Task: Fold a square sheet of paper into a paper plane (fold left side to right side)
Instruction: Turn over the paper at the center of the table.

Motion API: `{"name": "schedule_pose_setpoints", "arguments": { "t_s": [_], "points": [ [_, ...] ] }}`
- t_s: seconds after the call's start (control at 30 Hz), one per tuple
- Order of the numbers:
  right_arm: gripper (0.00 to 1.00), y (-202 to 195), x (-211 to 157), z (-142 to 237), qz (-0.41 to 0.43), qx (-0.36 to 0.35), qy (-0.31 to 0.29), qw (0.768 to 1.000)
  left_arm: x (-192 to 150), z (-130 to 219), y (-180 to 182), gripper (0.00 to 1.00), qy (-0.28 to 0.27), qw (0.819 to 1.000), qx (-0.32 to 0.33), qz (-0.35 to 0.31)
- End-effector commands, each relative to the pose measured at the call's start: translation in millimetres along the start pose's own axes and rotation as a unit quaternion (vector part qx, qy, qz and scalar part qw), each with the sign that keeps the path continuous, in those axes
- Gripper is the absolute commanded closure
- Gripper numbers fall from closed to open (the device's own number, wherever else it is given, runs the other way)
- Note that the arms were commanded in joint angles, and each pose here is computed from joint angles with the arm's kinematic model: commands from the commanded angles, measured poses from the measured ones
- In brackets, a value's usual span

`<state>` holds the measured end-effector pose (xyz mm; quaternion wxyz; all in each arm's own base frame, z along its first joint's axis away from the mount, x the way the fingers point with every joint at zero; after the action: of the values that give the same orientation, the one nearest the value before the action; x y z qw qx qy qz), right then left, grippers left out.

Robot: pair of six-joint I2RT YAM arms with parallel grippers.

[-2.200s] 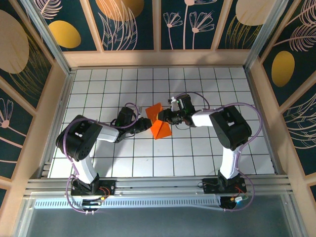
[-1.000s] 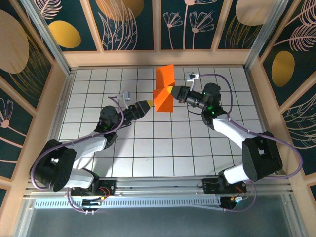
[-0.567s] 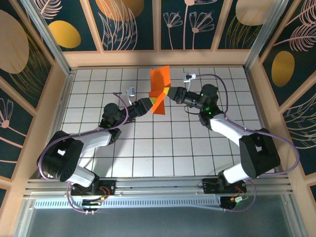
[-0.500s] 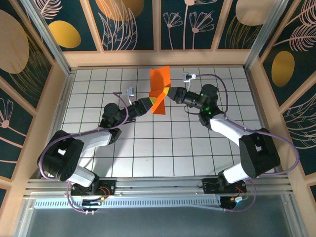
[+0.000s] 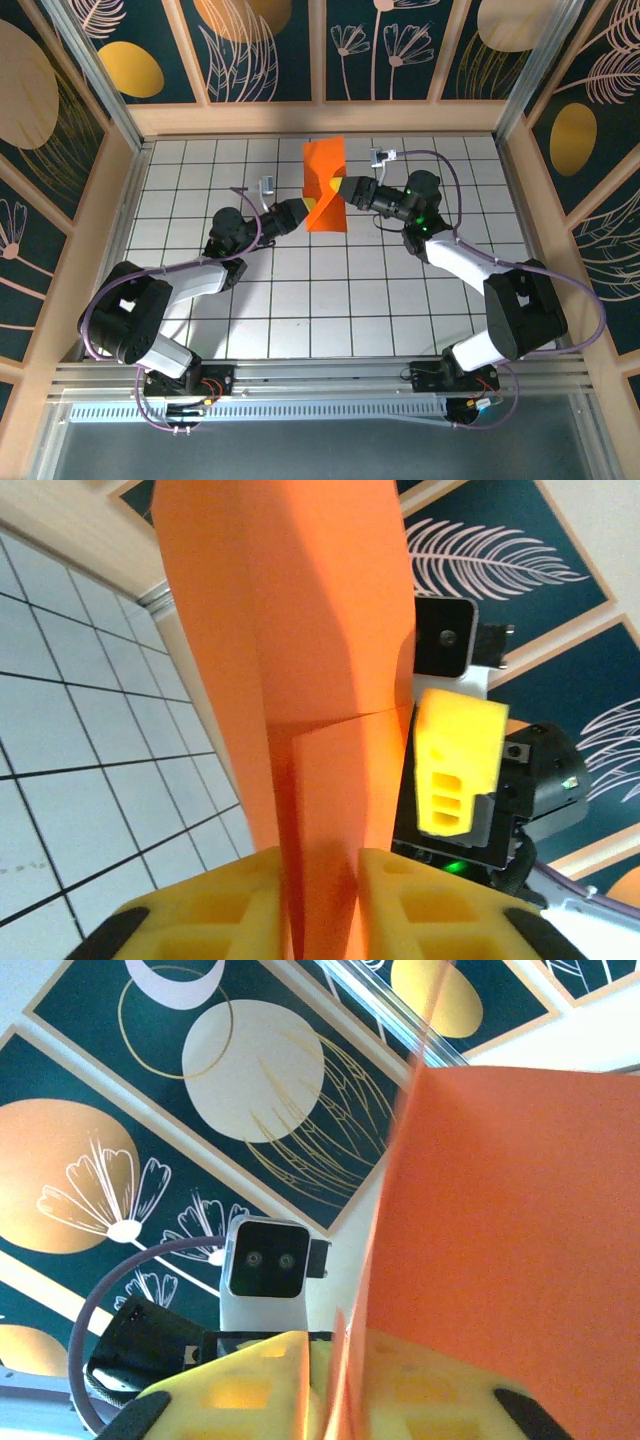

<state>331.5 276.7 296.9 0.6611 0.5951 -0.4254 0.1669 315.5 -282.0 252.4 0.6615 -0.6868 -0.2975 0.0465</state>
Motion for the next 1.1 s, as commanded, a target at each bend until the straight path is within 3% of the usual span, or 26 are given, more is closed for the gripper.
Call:
{"name": "schedule_pose_setpoints", "arguments": {
  "t_s": [0.0,0.23,0.33,0.43,0.5,0.63,0.7,0.77,1.07],
  "points": [
    [0.75,-2.7,-1.6,4.7,0.021,-0.02,0.003,1.0,3.8,-2.1,-10.6,0.83,-0.005,1.0,-0.001,-0.026],
    [0.53,-32.6,1.0,23.1,0.076,-0.165,0.018,0.983,2.7,1.2,6.1,0.96,0.003,0.996,0.069,-0.053],
    [0.43,-53.9,5.8,43.3,0.106,-0.266,0.02,0.958,2.5,4.5,23.2,0.99,0.018,0.987,0.136,-0.082],
    [0.35,-81.5,7.3,72.9,0.124,-0.385,0.031,0.914,2.2,13.6,46.0,1.0,0.037,0.965,0.228,-0.121],
    [0.29,-99.2,5.8,95.1,0.135,-0.458,0.041,0.878,-1.3,22.2,62.1,1.0,0.054,0.94,0.299,-0.152],
    [0.15,-128.4,0.8,142.8,0.142,-0.586,0.047,0.796,-8.6,39.2,84.1,1.0,0.084,0.869,0.437,-0.217],
    [0.08,-135.5,0.0,160.9,0.14,-0.623,0.039,0.769,-4.1,38.0,78.6,1.0,0.079,0.838,0.48,-0.248],
    [0.01,-138.7,-0.9,173.5,0.137,-0.64,0.027,0.756,-4.8,42.5,80.5,1.0,0.083,0.805,0.524,-0.266],
    [0.01,-152.8,-5.1,204.9,0.095,-0.657,-0.011,0.747,-9.2,63.4,76.2,1.0,0.05,0.648,0.689,-0.322]
  ]
}}
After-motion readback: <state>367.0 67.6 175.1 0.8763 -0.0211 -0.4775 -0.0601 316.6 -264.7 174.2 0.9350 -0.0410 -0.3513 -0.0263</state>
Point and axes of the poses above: each hand's point on the last joint's axis, 136 mm out from that joint toward the fingers, its own z axis back along the fingers, its own y axis along the line the jaws close on, x = y × z, the point moved 1 cm from there along z, back along the fingers, and after that the axes turned 8 degrees about z, right-handed, at the moved point
